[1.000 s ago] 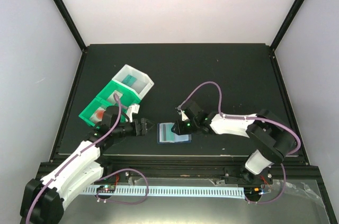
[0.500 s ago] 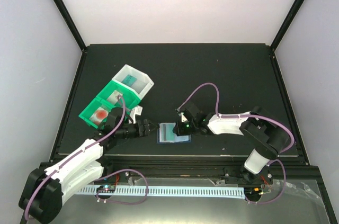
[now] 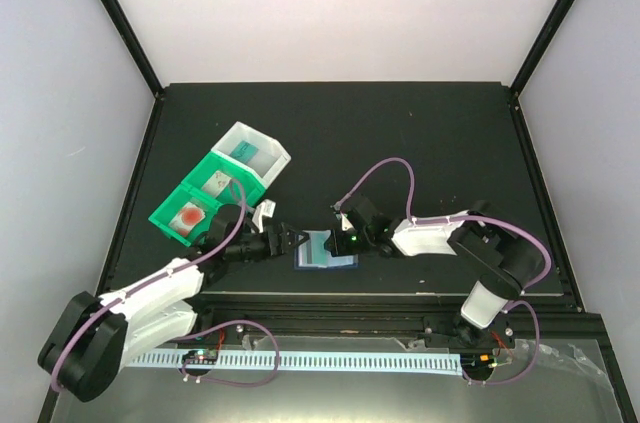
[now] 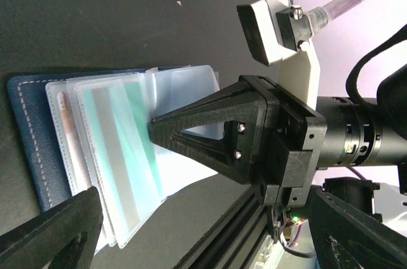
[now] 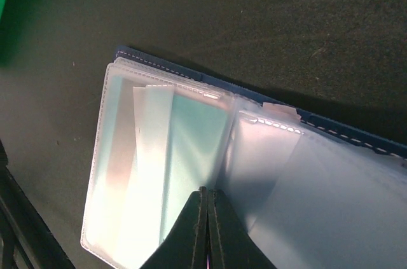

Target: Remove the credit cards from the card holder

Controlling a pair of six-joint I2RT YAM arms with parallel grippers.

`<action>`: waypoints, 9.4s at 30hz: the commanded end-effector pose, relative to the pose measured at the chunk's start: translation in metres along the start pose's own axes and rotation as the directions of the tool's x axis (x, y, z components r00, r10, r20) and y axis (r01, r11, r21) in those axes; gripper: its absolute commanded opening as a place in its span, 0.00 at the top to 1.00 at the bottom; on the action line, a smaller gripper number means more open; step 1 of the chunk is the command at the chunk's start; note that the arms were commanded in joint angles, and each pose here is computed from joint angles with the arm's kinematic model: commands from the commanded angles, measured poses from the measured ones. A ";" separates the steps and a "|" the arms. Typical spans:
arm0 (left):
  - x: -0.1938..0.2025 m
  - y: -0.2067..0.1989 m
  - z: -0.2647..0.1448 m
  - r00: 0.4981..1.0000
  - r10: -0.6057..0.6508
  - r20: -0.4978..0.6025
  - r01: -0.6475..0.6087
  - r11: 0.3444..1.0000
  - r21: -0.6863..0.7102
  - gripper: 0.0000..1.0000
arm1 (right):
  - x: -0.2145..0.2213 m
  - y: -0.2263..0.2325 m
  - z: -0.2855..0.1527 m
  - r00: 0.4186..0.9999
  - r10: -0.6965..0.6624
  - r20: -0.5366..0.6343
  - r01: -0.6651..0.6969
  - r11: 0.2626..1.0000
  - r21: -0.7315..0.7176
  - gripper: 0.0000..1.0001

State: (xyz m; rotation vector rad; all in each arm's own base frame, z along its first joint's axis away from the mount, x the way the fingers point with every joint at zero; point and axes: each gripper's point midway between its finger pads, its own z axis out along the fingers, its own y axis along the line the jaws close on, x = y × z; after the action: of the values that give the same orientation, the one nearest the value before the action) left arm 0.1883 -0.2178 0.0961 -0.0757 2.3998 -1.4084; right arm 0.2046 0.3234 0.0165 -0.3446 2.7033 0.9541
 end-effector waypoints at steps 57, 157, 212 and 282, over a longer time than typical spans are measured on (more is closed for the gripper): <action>-0.005 -0.018 0.033 0.999 0.021 -0.030 -0.019 0.997 0.070 0.08 | 0.032 -0.027 0.014 0.996 0.061 -0.063 -0.059 0.998 0.034 0.99; 0.015 0.005 0.086 0.996 0.025 -0.091 -0.033 0.996 -0.087 0.54 | 0.011 -0.028 -0.047 0.991 0.008 0.137 -0.019 0.997 0.079 0.86; 0.022 0.019 0.090 0.993 -0.054 -0.104 0.039 0.989 -0.142 0.57 | 0.042 -0.071 -0.034 0.995 0.069 0.066 -0.081 0.975 0.207 0.88; 0.012 0.002 0.073 0.998 -0.045 -0.039 0.041 0.993 -0.112 0.93 | 0.029 -0.022 -0.023 0.999 -0.002 0.042 0.002 1.000 -0.014 0.88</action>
State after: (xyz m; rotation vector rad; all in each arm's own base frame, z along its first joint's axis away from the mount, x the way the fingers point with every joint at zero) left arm 0.1938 -0.2706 0.0453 -0.1375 2.5637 -1.2554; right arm 0.1849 0.2844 0.0222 -0.2965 2.6286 0.9491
